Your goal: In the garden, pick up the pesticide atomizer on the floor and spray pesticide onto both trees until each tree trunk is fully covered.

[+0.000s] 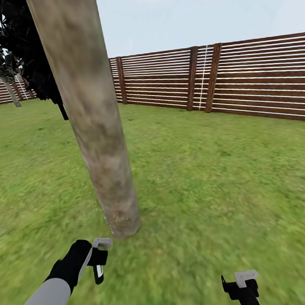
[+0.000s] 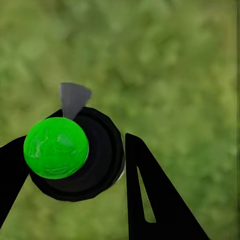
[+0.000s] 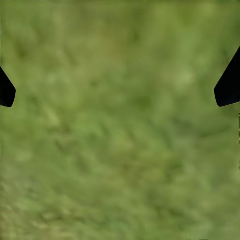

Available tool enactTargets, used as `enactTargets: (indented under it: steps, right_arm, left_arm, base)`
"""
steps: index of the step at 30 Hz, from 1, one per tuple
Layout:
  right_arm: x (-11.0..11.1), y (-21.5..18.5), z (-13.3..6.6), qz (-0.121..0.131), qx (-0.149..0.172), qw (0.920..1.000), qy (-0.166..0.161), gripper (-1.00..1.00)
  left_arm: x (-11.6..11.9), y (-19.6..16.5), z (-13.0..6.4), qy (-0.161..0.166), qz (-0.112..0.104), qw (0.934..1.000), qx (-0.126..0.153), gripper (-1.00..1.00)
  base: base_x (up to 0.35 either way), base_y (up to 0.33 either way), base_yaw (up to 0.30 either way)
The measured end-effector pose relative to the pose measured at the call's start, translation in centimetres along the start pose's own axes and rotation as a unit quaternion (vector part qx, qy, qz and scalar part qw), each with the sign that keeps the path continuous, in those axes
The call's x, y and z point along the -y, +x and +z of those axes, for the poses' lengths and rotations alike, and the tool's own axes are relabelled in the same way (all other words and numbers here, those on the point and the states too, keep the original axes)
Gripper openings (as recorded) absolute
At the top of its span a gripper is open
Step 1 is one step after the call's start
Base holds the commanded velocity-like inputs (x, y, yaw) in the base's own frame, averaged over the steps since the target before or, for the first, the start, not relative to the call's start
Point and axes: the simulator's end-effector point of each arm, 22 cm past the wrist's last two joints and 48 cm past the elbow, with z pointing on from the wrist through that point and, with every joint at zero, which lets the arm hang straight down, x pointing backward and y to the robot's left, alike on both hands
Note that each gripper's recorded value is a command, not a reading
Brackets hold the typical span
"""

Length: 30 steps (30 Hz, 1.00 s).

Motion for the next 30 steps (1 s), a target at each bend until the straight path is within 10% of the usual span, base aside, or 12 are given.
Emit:
enactTargets:
  steps: [9, 18, 30]
  right_arm:
    - [0.0, 0.0, 0.0, 0.001, 0.0, 1.0, 0.001, 1.0]
    - [-0.1, 0.0, 0.0, 0.0, -0.001, 1.0, 0.0, 1.0]
    - [0.1, 0.1, 0.0, 0.0, -0.001, 1.0, 0.002, 1.0]
  left_arm:
    - [1.0, -5.1, -2.6, -0.002, 0.004, 0.9988, 0.048, -1.0]
    - [0.5, -17.1, -13.3, -0.022, 0.014, 0.9923, 0.121, -1.0]
    - [-2.1, -15.8, -12.9, 0.002, 0.045, 0.9946, 0.094, -1.0]
  base:
    - [0.009, -0.252, 0.238]
    - [0.009, -0.008, 0.002]
    - [0.0, -0.108, 0.0]
